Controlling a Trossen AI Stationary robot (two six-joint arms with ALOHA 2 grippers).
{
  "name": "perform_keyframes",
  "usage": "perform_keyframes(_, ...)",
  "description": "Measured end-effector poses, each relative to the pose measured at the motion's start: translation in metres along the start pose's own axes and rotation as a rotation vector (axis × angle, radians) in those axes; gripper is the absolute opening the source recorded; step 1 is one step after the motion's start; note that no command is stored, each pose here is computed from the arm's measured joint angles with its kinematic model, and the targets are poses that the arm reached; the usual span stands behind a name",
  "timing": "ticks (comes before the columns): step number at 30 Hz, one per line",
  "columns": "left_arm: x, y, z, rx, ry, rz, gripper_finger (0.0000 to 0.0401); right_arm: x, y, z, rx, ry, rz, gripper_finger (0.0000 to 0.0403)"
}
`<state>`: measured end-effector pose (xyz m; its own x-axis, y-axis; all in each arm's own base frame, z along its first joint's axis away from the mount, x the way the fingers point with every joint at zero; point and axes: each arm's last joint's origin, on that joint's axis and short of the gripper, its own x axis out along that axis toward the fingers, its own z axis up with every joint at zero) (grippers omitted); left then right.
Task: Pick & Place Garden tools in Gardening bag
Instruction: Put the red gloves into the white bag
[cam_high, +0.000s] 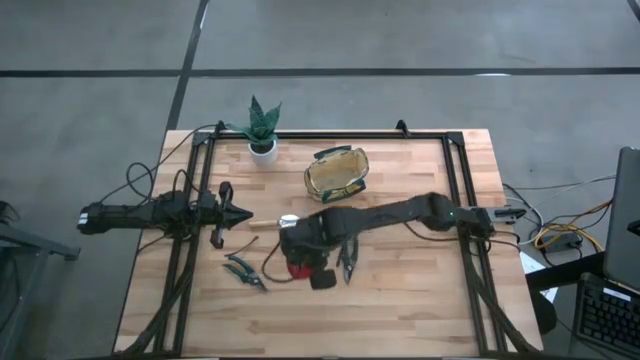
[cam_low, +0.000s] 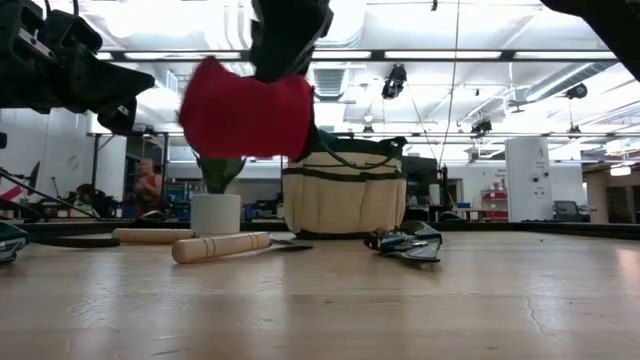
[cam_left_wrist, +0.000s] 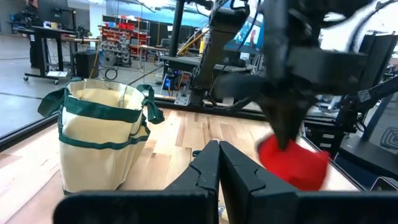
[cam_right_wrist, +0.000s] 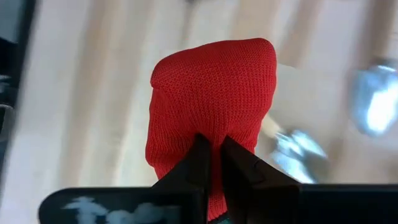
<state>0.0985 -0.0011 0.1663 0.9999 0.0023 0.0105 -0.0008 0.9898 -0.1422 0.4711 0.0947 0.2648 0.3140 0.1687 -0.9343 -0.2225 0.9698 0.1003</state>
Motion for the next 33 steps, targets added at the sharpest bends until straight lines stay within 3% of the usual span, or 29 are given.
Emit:
perform_keyframes(9, 0.0, 0.0, 0.0, 0.0, 0.006, 0.001, 0.0012, -0.066, -0.048, -0.011, 0.095, -0.067, -0.215, 0.0017)
perform_keyframes(17, 0.001, 0.0, -0.001, 0.001, 0.012, 0.001, 0.0012, -0.114, -0.092, -0.027, 0.256, -0.138, -0.384, 0.0018)
perform_keyframes(24, 0.001, 0.0, -0.001, 0.001, 0.012, 0.001, 0.0012, -0.134, -0.127, -0.05, 0.379, -0.049, -0.551, 0.0018)
perform_keyframes(33, 0.001, 0.0, -0.001, 0.0, 0.011, 0.001, 0.0012, -0.137, -0.152, -0.065, 0.446, 0.032, -0.569, 0.0018)
